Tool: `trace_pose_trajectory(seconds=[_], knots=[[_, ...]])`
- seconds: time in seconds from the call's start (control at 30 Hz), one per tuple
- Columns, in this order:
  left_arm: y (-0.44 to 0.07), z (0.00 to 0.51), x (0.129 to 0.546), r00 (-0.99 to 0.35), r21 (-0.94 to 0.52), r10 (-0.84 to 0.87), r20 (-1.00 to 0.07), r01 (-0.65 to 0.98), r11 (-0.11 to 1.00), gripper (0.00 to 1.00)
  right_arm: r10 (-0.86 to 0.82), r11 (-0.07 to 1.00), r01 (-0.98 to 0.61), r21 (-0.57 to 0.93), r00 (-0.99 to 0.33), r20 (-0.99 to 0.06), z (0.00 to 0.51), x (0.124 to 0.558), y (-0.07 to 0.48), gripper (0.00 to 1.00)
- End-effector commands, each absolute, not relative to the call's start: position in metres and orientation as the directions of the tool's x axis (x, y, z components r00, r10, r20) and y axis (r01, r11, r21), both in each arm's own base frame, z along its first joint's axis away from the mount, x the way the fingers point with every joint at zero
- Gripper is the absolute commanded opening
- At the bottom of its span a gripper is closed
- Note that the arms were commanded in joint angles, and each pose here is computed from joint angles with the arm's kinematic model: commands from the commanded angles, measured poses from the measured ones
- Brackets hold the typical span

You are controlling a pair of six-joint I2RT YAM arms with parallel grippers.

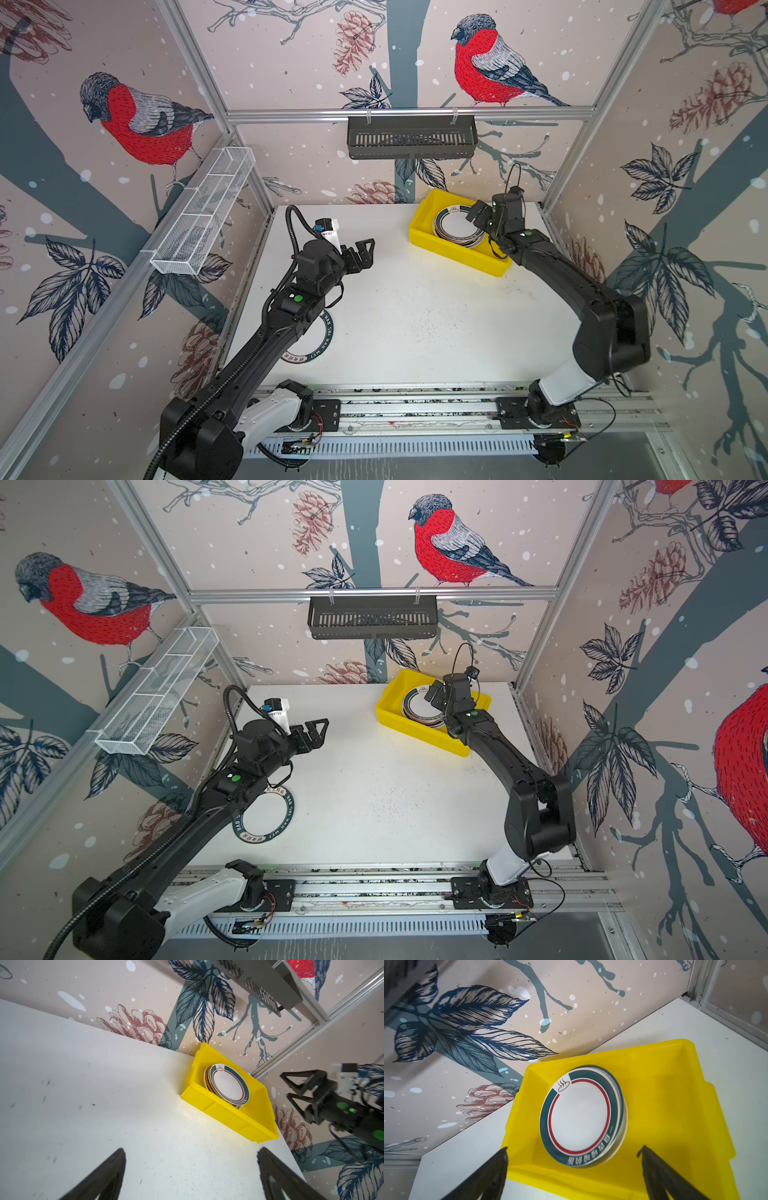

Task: Place the plates into the plastic bin on the countertop
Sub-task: 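Lower the plate onto the stack and open the right gripper, then withdraw the right gripper while the left gripper moves toward the 'HAO WEI' plate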

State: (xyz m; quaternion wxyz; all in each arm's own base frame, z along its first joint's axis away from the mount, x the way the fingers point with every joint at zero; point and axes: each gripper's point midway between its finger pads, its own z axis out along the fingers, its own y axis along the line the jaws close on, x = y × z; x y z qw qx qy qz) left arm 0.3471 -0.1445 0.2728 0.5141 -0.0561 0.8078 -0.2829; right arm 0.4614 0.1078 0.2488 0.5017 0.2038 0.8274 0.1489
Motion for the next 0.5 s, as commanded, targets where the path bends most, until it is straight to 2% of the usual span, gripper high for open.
trace_pose_trajectory(seconds=[0.0, 0.2, 0.47], knots=[[-0.131, 0.261, 0.348, -0.477, -0.487, -0.370, -0.797, 0.145, 0.862, 0.98, 0.454, 0.878, 0.049, 0.476, -0.400, -0.796, 0.260, 0.432, 0.130, 1.00], [-0.116, 0.221, 0.339, -0.543, -0.467, -0.374, -0.752, 0.037, 0.884, 0.98, 0.405, 0.866, -0.067, 0.496, -0.488, -0.774, 0.240, 0.377, 0.150, 1.00], [-0.097, 0.180, 0.320, -0.582, -0.460, -0.427, -0.692, -0.099, 0.882, 0.98, 0.339, 0.865, -0.142, 0.481, -0.540, -0.770, 0.209, 0.333, 0.148, 1.00]])
